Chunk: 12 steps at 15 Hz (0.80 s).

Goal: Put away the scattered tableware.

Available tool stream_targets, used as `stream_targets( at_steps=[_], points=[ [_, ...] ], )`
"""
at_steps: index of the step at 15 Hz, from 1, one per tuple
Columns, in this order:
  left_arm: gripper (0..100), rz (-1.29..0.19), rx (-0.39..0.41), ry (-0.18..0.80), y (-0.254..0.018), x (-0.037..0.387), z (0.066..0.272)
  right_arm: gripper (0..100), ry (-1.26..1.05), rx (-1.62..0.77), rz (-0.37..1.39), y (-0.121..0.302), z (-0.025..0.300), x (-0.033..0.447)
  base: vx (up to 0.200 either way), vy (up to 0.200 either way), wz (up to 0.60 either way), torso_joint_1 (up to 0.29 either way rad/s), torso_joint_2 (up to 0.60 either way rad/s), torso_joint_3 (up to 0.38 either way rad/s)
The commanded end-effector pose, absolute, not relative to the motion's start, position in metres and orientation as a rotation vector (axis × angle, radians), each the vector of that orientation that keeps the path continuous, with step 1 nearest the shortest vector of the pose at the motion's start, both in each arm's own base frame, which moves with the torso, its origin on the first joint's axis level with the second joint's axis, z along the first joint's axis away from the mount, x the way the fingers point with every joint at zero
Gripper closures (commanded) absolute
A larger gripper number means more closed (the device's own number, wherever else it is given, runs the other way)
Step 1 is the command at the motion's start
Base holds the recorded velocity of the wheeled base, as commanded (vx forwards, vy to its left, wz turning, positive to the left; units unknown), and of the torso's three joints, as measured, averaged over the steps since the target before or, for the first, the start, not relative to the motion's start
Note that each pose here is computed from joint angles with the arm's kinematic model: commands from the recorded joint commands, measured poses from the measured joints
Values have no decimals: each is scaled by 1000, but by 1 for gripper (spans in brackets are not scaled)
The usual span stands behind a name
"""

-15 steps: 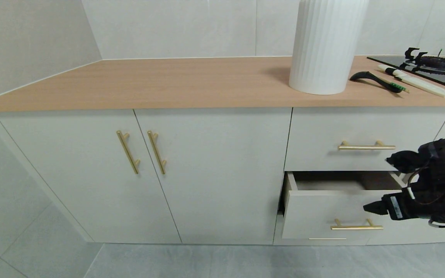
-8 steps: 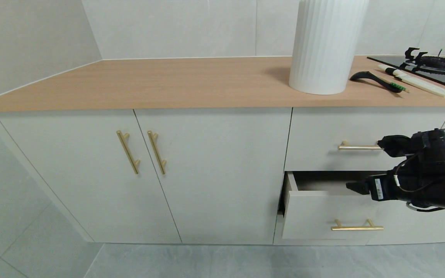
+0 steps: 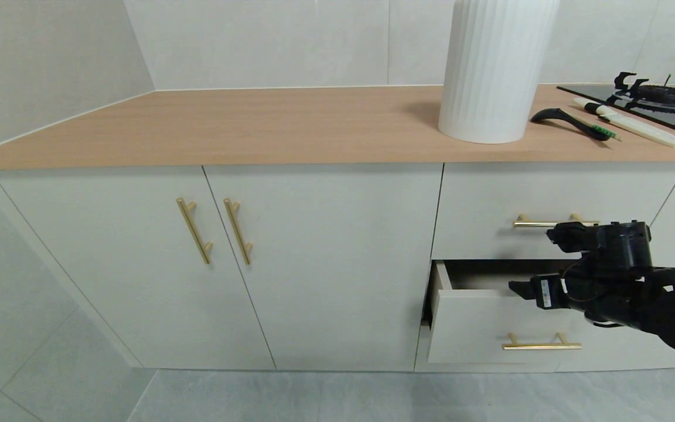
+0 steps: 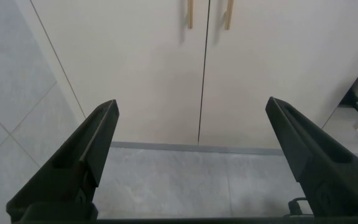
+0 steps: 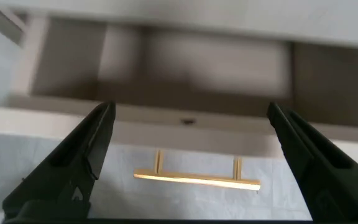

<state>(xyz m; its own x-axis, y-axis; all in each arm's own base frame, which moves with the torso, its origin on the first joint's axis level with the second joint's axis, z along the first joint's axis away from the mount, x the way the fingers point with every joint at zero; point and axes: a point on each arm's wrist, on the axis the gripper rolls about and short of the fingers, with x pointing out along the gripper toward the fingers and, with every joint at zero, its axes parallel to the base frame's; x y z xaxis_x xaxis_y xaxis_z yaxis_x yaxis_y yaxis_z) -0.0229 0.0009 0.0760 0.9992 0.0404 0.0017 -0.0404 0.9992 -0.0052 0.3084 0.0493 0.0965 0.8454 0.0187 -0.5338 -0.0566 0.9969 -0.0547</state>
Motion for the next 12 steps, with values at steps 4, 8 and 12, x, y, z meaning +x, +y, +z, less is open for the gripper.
stream_targets(
  at_steps=[4, 8, 12],
  points=[
    [0, 41, -5, 0, 1, -23, 76, 0, 583, -71, 31, 47, 87, 312, 0, 0, 0, 0, 0, 0],
    [0, 41, -6, 0, 1, -23, 76, 0, 575, -55, 21, 45, 93, 309, 0, 0, 0, 0, 0, 0],
    [0, 41, -5, 0, 1, -23, 76, 0, 623, -64, 21, 44, 95, 303, 0, 0, 0, 0, 0, 0]
  ],
)
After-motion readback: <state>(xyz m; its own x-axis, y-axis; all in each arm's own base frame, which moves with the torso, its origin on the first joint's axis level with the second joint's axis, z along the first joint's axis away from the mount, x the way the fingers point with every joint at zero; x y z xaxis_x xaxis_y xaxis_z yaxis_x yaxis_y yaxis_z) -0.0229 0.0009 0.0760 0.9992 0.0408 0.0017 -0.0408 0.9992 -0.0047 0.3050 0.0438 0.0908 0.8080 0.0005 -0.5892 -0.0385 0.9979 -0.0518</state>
